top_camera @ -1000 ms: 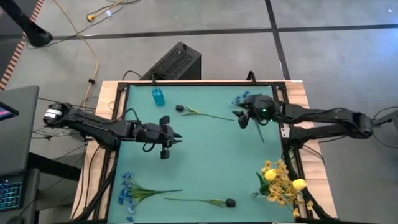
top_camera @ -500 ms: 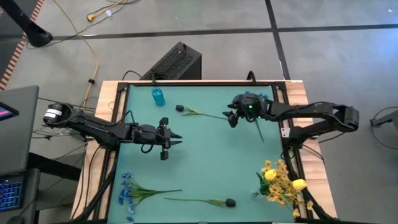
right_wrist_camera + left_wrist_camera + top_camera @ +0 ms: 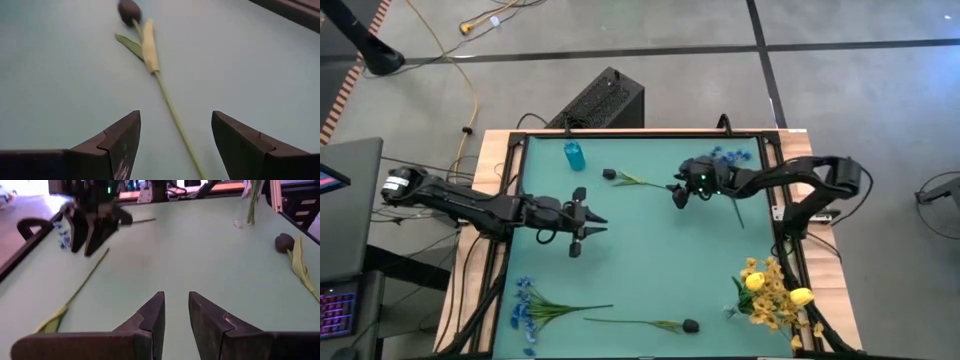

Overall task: Sort flowers into vase by color
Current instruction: Put the top black tulip into the blue vase

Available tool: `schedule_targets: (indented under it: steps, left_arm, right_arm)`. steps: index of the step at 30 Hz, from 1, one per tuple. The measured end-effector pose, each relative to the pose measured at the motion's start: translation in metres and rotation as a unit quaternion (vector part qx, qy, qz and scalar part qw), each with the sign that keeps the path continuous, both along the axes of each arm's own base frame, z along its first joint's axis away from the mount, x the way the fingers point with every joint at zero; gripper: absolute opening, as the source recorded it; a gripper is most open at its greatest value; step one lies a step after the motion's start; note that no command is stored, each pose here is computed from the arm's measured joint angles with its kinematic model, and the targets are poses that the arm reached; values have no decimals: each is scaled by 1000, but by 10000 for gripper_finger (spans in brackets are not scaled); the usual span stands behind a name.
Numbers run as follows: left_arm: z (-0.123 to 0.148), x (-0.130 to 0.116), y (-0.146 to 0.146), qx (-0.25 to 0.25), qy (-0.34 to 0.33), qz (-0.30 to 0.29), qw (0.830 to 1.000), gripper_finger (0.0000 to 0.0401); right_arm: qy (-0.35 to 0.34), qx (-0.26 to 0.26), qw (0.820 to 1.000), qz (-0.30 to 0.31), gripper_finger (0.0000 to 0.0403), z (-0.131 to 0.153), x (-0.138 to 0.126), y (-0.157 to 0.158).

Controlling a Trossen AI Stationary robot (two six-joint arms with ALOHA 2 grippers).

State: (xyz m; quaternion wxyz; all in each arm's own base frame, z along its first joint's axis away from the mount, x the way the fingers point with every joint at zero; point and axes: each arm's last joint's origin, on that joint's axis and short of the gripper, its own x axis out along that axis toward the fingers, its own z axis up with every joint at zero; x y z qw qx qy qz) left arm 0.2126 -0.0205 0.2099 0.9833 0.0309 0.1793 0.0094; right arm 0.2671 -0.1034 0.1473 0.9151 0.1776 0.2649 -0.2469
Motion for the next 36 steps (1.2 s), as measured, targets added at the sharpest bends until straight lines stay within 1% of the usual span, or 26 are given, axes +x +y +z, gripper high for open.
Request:
schedule_targets:
  steps: [5, 12, 17, 25, 28, 33, 36]
  left_arm:
    - [2, -1, 0, 16, -3, -2, 1000, 75]
    - [3, -1, 0, 21, -10, -3, 1000, 75]
    - [3, 0, 1, 27, -12, -4, 1000, 75]
    - [3, 0, 1, 39, -13, -12, 999, 75]
    - [-3, -5, 1, 47, -13, -13, 999, 75]
    - [-15, -13, 4, 36, -54, 7, 998, 75]
    - [-20, -16, 7, 31, -63, 15, 997, 75]
  right_arm:
    - [32, 6, 999, -8, 272, -15, -1, -7]
    - [94, -33, 994, 38, 272, -29, -2, -7]
    - [96, -35, 994, 40, 272, -30, -2, -7]
    - [110, -56, 991, 61, 272, -30, -3, -6]
    - [116, -54, 990, 63, 271, -31, -3, -6]
    - [135, -50, 987, 68, 263, -34, -6, -5]
    - [137, -53, 986, 75, 251, -37, -4, -5]
